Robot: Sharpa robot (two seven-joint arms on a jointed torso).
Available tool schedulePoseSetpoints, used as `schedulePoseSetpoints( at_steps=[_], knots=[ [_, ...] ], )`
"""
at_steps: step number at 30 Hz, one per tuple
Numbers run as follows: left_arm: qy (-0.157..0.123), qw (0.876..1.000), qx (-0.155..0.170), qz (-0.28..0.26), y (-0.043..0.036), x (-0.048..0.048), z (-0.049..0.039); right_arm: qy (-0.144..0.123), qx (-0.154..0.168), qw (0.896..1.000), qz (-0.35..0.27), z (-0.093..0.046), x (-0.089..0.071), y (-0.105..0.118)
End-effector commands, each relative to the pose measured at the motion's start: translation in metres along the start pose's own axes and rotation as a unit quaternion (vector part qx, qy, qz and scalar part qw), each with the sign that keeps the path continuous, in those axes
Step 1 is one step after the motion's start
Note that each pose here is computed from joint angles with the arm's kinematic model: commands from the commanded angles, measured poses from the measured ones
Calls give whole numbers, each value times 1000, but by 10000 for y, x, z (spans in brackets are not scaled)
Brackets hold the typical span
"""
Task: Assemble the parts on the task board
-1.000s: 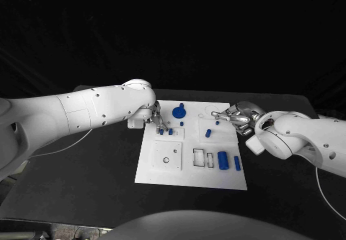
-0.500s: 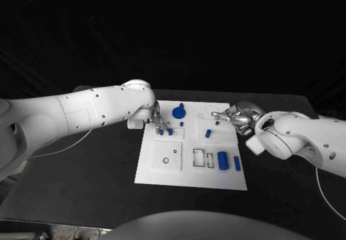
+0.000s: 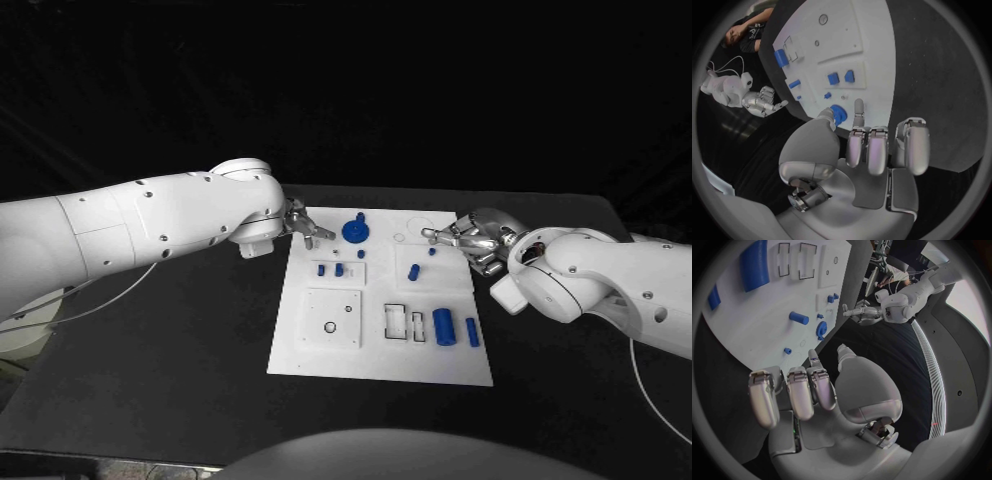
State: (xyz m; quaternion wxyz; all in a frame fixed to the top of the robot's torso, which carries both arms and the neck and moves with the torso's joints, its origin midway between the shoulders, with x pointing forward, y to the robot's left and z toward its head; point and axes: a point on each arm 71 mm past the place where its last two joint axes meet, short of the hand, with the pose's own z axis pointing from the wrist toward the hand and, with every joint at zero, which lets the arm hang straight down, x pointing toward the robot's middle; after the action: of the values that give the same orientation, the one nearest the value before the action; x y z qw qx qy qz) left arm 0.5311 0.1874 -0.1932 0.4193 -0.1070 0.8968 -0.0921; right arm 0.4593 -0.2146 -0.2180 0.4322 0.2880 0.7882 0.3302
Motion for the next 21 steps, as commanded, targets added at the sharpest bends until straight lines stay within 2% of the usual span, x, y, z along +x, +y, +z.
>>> schedulePoseSetpoints(
  at_steps=[1, 6, 10, 13, 16, 21],
  knots=[
    [-108, 983, 116, -90, -143, -158, -93, 3, -6, 1000, -2, -3, 5, 5],
    [-156, 952, 209, -160, -200, -196, -186, 1, -10, 1000, -1, -8, -7, 3],
    [-170, 933, 256, -188, -226, -150, -197, 0, -12, 1000, -1, -14, -16, -1],
    [-164, 927, 276, -194, -244, -99, -163, 0, -13, 1000, 0, -17, -18, -3],
    [-147, 928, 289, -185, -271, -34, -98, 1, -13, 1000, 1, -21, -18, -5],
    [-136, 931, 312, -128, -337, 62, -11, 2, -14, 1000, 1, -25, -16, -4]
  ],
)
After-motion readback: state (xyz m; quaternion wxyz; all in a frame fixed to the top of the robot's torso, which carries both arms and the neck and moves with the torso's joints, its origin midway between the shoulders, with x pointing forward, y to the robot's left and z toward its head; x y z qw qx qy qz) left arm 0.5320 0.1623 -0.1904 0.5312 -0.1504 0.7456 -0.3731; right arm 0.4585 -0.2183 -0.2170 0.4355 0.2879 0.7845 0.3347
